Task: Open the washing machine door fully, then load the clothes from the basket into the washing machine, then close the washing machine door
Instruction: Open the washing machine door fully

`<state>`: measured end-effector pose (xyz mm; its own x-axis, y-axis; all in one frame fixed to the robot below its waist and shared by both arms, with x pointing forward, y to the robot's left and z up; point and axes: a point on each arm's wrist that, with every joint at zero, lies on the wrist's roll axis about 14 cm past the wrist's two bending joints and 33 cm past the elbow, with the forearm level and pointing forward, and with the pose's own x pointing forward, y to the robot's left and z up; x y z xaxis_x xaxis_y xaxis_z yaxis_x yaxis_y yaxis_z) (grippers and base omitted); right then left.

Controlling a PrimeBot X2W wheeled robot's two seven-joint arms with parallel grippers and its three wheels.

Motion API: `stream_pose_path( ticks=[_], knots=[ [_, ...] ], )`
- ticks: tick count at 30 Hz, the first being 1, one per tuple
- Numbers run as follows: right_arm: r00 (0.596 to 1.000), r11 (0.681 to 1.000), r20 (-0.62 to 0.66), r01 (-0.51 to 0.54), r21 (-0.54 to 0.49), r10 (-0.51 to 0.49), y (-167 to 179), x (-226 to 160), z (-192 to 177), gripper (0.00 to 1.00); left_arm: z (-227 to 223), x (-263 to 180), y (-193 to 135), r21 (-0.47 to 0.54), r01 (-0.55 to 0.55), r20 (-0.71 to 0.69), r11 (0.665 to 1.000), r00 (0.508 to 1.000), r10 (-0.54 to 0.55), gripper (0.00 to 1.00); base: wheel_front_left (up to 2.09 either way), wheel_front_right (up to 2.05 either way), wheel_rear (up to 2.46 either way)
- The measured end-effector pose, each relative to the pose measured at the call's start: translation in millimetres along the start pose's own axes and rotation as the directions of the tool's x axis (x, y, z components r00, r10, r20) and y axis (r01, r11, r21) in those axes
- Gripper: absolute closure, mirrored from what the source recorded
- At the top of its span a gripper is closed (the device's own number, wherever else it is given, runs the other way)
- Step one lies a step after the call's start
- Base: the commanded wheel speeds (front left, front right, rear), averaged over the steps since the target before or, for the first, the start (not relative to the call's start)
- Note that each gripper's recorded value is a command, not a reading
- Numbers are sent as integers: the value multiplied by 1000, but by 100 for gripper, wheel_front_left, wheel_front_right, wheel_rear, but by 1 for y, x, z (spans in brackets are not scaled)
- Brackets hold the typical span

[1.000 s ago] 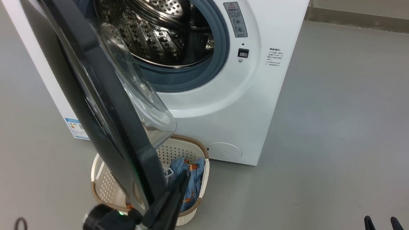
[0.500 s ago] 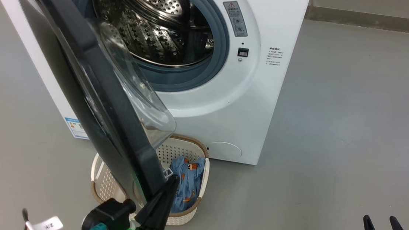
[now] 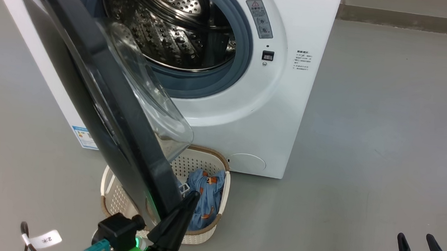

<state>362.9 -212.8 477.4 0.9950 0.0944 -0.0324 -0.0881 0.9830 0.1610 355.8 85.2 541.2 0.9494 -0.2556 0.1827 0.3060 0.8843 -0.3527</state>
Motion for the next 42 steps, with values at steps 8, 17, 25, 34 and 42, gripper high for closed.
stream_pose_path(
  ticks=[8, 17, 25, 34, 42],
  knots=[
    [1000, 1000, 2, -6, 0, 6, 2, 2, 1, 0, 2, -2, 5, -7, -17, 9, 1000, 1000, 17, 100, 0, 0, 0],
    [1000, 1000, 11, -17, -1, 17, 5, 3, 4, 0, 5, -8, 13, -12, -54, 22, 998, 998, 54, 100, 0, 0, 0],
    [999, 1000, 13, -31, -1, 31, 11, 5, 4, 0, 8, -20, 25, 2, -101, 34, 995, 994, 101, 100, 0, 0, 0],
    [998, 998, 7, -55, -3, 55, 18, 10, 2, 0, 8, -35, 40, 21, -160, 34, 987, 987, 160, 100, 0, 0, 0],
    [996, 996, -5, -85, 0, 85, 28, 14, -2, 0, 12, -48, 53, 37, -216, 45, 976, 976, 215, 100, 0, 0, 0]
  ],
)
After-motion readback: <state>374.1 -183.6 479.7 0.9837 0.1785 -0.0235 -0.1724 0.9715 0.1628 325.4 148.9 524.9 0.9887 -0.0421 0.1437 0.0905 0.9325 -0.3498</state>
